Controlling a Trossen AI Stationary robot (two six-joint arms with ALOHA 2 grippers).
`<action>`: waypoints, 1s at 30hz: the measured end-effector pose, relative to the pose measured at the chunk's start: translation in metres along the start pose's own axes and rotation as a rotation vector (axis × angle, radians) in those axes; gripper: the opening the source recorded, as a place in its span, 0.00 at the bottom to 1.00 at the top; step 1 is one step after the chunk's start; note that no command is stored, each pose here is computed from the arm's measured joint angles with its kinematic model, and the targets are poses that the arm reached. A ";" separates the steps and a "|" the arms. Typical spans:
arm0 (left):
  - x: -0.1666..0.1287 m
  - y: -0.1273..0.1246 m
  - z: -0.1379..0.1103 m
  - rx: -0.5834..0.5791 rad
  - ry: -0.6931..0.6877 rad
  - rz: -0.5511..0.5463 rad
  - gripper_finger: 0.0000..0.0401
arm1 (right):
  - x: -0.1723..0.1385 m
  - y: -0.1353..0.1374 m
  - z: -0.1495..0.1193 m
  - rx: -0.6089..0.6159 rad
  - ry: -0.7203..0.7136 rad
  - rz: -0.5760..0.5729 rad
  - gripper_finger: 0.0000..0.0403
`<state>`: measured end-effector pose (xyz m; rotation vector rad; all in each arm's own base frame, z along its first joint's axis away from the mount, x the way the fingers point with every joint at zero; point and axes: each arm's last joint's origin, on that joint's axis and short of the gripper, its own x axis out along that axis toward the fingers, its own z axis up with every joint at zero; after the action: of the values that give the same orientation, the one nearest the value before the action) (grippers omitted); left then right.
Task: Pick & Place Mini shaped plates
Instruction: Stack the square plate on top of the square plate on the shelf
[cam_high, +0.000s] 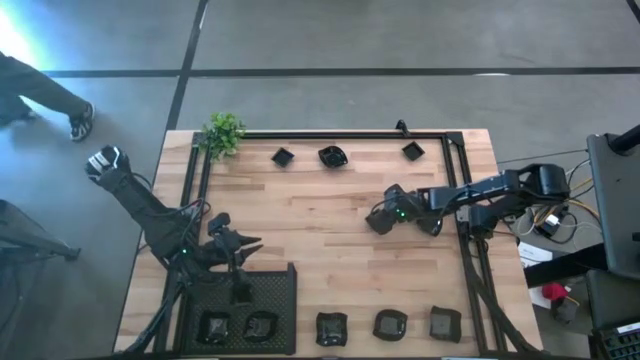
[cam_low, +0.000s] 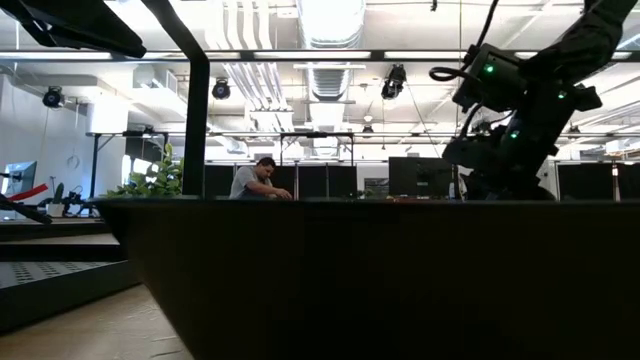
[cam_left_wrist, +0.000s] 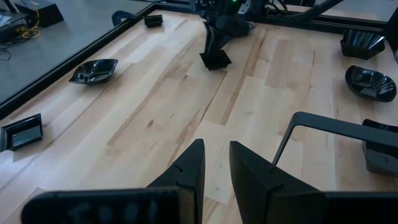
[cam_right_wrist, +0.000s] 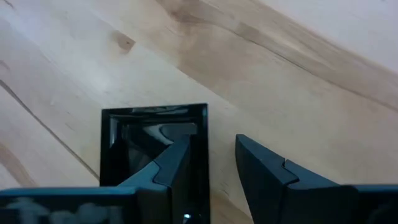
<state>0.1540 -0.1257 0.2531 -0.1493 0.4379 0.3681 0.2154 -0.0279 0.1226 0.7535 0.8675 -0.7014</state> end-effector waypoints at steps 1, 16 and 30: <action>0.000 0.000 0.000 0.000 0.000 0.000 0.17 | 0.000 0.001 0.001 -0.001 0.000 0.000 0.30; 0.000 0.000 0.000 0.002 0.000 0.000 0.17 | 0.002 0.003 0.001 -0.045 0.021 0.004 0.15; 0.000 0.000 0.000 0.083 0.000 0.001 0.17 | -0.016 0.038 0.036 -0.194 -0.129 0.076 0.02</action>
<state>0.1541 -0.1255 0.2531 -0.0679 0.4524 0.3501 0.2519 -0.0327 0.1628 0.5584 0.7732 -0.5821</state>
